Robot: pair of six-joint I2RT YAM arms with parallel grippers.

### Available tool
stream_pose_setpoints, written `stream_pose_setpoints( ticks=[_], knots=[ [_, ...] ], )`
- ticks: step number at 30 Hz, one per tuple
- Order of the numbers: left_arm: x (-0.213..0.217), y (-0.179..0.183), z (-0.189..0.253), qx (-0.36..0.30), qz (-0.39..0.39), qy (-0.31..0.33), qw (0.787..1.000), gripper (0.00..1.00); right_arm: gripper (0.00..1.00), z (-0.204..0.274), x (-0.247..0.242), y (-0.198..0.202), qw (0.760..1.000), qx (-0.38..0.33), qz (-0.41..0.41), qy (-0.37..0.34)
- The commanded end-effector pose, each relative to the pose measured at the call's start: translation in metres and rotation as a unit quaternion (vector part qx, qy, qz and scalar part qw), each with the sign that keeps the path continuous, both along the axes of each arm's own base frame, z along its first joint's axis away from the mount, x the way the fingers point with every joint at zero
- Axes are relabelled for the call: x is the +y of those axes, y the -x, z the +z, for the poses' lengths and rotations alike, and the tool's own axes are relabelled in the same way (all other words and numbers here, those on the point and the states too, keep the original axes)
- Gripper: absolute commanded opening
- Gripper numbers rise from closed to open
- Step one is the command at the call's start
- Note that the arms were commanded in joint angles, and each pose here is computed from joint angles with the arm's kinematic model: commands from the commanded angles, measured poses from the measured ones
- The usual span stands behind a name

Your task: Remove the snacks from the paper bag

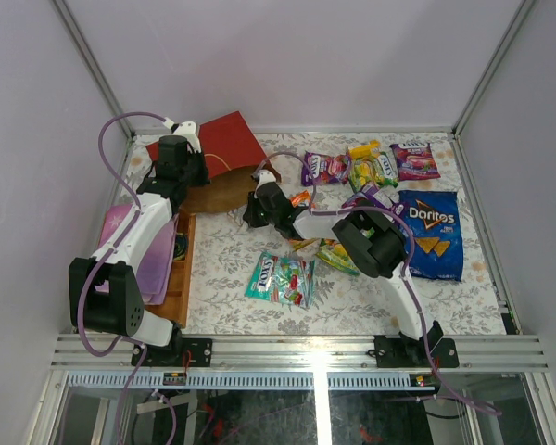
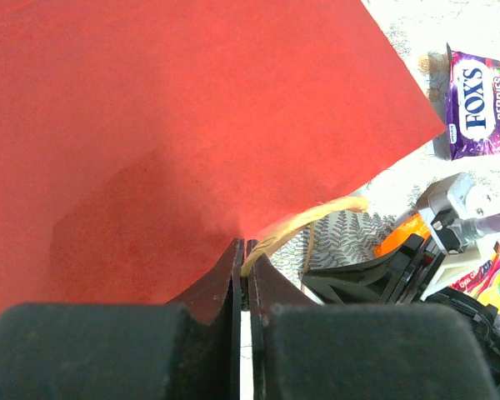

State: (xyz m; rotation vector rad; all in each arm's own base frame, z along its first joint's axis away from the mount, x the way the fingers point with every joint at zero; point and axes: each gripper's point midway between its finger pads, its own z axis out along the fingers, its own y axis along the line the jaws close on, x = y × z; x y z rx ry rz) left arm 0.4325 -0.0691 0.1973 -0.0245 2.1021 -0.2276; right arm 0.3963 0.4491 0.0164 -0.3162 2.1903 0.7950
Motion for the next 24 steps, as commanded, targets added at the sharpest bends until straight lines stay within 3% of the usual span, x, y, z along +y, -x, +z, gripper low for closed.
stream_pose_setpoints(
  ticks=[1,13,18,19,22,24],
  knots=[
    [-0.001,-0.006,0.015,-0.029,-0.004,0.008,1.000,0.00,0.00,0.010,0.001,-0.004,1.000,0.007,-0.008,-0.005],
    [-0.002,-0.007,0.012,-0.026,-0.005,0.009,1.000,0.00,0.00,0.106,-0.016,0.008,0.993,-0.076,-0.013,-0.084],
    [-0.001,-0.007,0.013,-0.027,-0.004,0.009,1.000,0.00,0.00,0.122,-0.009,0.022,0.990,-0.110,0.048,-0.075],
    [-0.001,-0.007,0.013,-0.027,-0.004,0.009,1.000,0.00,0.02,0.119,-0.006,0.027,0.989,-0.114,0.071,-0.058],
    [-0.001,-0.007,0.013,-0.026,-0.004,0.009,1.000,0.00,0.37,0.103,0.006,0.048,0.981,-0.122,0.147,0.018],
    [-0.001,-0.008,0.012,-0.025,-0.004,0.008,1.000,0.00,0.49,0.090,0.009,0.060,0.970,-0.148,0.174,0.084]
  ],
)
